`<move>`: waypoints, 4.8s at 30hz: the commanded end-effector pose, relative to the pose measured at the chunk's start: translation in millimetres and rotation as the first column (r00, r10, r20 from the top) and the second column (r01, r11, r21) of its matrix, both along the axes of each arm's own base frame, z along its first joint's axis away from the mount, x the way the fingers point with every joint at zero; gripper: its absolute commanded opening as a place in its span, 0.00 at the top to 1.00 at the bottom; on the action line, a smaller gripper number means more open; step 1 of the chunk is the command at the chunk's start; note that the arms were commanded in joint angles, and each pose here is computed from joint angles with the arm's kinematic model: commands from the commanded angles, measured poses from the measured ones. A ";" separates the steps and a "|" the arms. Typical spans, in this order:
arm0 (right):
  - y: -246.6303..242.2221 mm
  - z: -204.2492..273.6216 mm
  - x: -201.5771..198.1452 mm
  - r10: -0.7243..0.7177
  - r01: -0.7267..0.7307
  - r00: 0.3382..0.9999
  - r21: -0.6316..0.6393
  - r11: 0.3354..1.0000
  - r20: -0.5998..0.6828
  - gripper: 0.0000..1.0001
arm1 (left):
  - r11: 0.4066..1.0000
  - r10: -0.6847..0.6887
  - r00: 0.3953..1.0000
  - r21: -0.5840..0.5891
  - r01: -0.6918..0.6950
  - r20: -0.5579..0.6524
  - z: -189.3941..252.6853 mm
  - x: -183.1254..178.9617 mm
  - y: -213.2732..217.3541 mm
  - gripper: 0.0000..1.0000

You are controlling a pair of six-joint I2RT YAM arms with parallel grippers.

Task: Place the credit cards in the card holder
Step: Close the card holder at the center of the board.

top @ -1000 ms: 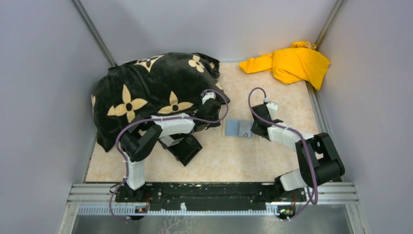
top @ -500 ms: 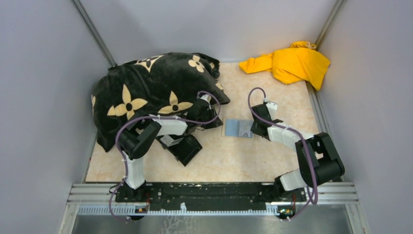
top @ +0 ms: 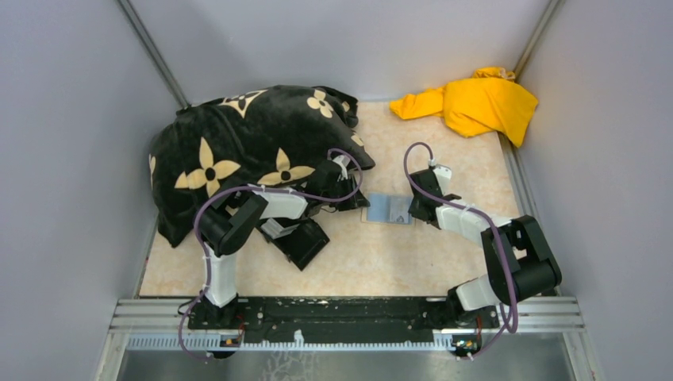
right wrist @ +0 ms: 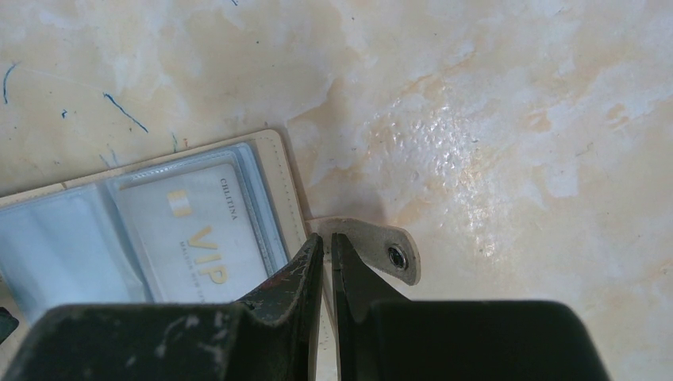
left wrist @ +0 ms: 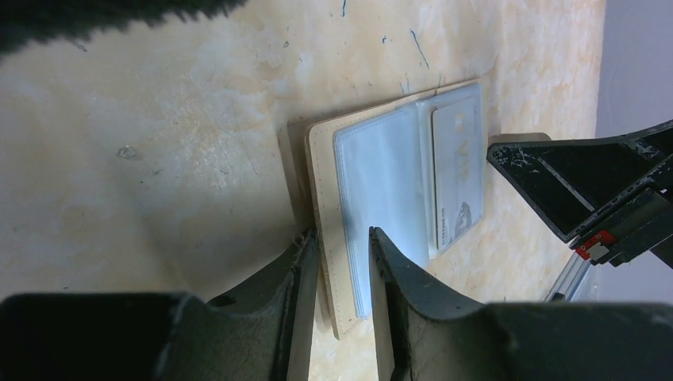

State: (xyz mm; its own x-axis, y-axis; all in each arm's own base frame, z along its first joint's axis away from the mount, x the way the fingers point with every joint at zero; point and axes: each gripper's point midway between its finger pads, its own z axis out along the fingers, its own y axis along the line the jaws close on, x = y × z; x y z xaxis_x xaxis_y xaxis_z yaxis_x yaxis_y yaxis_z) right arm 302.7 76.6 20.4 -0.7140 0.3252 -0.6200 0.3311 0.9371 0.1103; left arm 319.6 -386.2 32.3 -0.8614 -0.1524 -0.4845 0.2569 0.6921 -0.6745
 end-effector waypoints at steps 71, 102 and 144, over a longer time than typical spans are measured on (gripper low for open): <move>5.9 -23.3 -12.4 0.033 -0.030 0.996 0.039 0.999 -0.081 0.90 | 0.953 -0.103 0.992 -0.277 0.120 0.075 80.6 -25.1 -86.2 0.62; 5.5 -25.4 -15.4 0.025 -0.022 0.996 0.046 0.999 -0.084 0.90 | 0.956 -0.129 0.991 -0.267 0.121 -0.014 35.4 -55.3 -86.3 0.82; 4.7 32.4 -5.3 0.028 -0.032 0.998 0.066 0.997 0.062 0.83 | 0.986 0.021 0.997 0.163 -0.033 0.070 -1.7 -30.9 -85.5 0.72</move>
